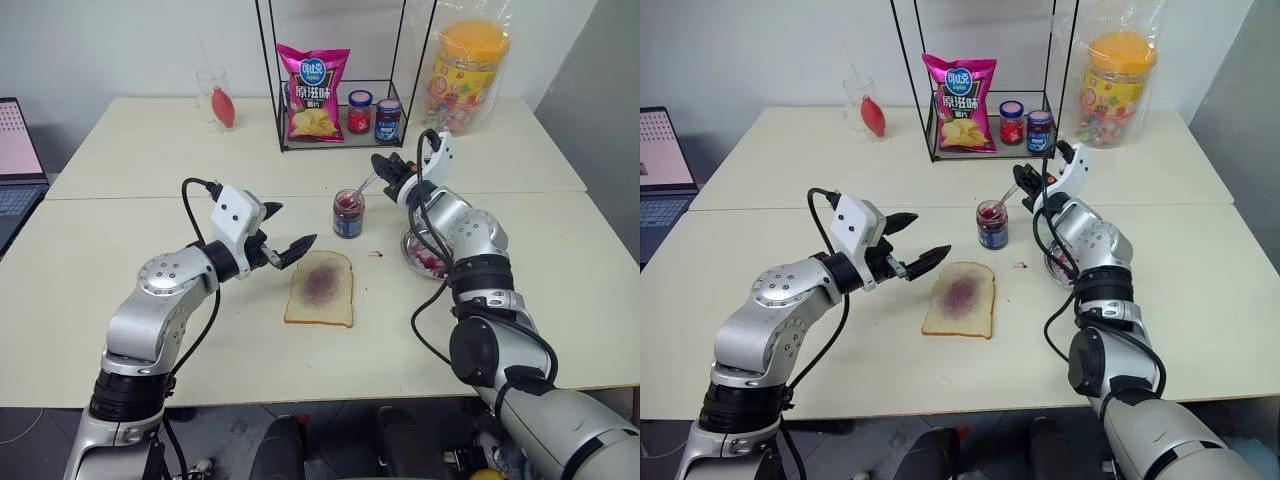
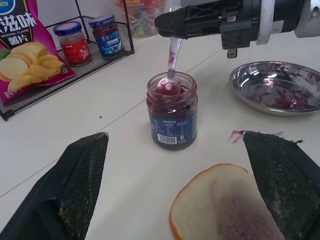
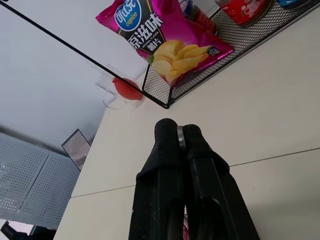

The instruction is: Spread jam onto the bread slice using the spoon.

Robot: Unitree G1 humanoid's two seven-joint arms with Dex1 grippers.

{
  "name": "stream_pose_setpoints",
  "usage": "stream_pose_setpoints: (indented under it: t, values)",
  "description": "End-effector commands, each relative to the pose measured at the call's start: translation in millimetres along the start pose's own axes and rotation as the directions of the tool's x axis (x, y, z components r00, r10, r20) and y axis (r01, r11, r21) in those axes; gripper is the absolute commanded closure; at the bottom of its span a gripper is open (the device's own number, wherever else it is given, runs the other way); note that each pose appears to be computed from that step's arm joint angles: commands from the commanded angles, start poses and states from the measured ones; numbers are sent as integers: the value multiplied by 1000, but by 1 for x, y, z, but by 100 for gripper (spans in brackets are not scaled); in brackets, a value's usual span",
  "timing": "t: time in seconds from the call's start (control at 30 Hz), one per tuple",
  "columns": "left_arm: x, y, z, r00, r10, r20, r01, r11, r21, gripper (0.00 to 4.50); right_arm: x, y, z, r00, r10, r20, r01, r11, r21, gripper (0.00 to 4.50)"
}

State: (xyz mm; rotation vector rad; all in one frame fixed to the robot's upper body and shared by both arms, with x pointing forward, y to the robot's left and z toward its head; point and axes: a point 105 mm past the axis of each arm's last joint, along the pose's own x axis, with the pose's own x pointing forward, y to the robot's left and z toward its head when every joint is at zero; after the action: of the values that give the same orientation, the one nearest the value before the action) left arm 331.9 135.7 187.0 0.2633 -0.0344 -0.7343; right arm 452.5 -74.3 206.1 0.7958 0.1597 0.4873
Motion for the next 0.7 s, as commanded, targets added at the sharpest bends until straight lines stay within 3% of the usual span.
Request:
stream_pose_setpoints:
  t: [0.03,0.7]
  values:
    - [2,-1,10,999,-6,32,5,999,32,0,1,16,20,998,45,53,-47,999,20,449]
    - [3,3,6,999,4,35,-5,999,33,0,-2,14,29,996,34,82,-46,987,151,449]
